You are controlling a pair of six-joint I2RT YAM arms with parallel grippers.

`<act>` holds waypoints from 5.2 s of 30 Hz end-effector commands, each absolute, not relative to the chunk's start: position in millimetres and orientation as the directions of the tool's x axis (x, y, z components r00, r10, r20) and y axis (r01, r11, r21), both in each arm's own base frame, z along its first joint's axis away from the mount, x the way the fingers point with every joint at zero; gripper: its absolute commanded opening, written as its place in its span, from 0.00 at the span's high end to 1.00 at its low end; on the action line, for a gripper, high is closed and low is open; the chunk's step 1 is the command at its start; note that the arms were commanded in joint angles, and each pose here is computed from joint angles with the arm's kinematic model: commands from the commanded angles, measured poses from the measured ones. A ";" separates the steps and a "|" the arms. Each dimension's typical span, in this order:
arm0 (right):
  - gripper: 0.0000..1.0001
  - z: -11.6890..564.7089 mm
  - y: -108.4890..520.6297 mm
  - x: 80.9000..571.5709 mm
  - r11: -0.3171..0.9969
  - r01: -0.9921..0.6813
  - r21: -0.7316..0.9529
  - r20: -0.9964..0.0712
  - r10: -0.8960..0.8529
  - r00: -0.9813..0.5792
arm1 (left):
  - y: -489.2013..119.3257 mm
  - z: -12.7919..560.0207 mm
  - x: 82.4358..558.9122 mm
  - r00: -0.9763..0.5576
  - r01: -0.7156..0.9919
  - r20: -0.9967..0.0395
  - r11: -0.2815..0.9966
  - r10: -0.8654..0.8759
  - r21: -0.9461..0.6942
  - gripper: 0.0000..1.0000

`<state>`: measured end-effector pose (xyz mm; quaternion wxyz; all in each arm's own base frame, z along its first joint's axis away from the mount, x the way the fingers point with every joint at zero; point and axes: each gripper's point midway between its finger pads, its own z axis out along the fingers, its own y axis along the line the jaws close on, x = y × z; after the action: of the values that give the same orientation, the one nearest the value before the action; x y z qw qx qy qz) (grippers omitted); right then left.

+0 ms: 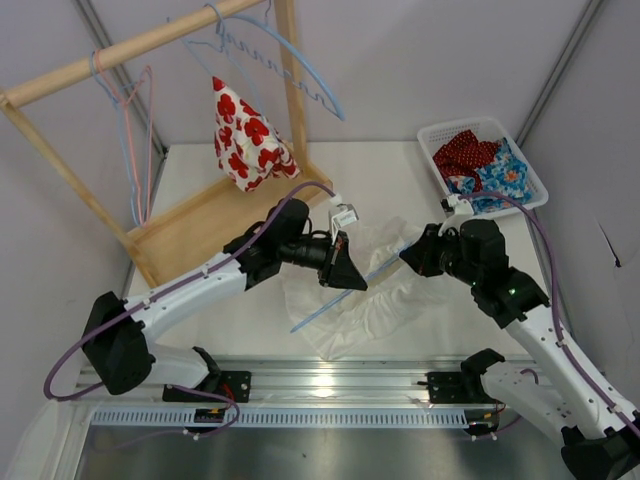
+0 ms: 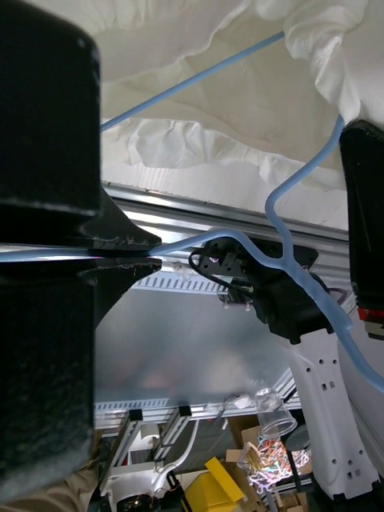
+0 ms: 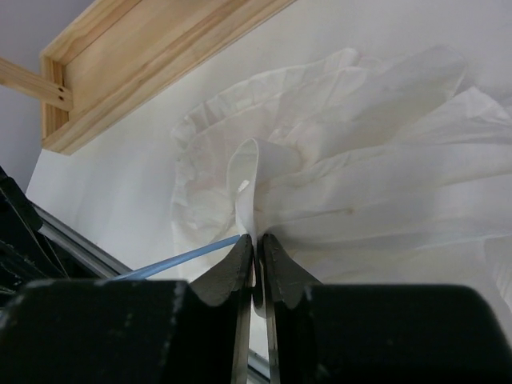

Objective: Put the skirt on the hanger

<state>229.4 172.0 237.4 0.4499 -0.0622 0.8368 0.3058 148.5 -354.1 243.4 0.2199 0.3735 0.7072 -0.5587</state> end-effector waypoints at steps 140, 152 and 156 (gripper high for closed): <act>1.00 263.5 121.1 383.4 0.918 0.107 0.381 -0.922 0.387 -0.033 | -331.9 150.2 217.6 -0.650 0.513 -0.733 0.829 0.204 -0.224 1.00; 1.00 302.2 128.9 403.4 0.878 0.144 0.457 -0.890 0.448 0.087 | -310.8 151.2 198.0 -0.671 0.512 -0.715 0.820 0.195 -0.256 1.00; 1.00 304.6 129.4 403.3 0.896 0.152 0.417 -0.908 0.404 0.108 | -303.5 163.0 196.1 -0.672 0.506 -0.720 0.817 0.173 -0.276 1.00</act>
<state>395.3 143.9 256.1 0.6628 0.1697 0.7222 0.1012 203.5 -314.0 147.2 0.3572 0.1935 0.8869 -0.2200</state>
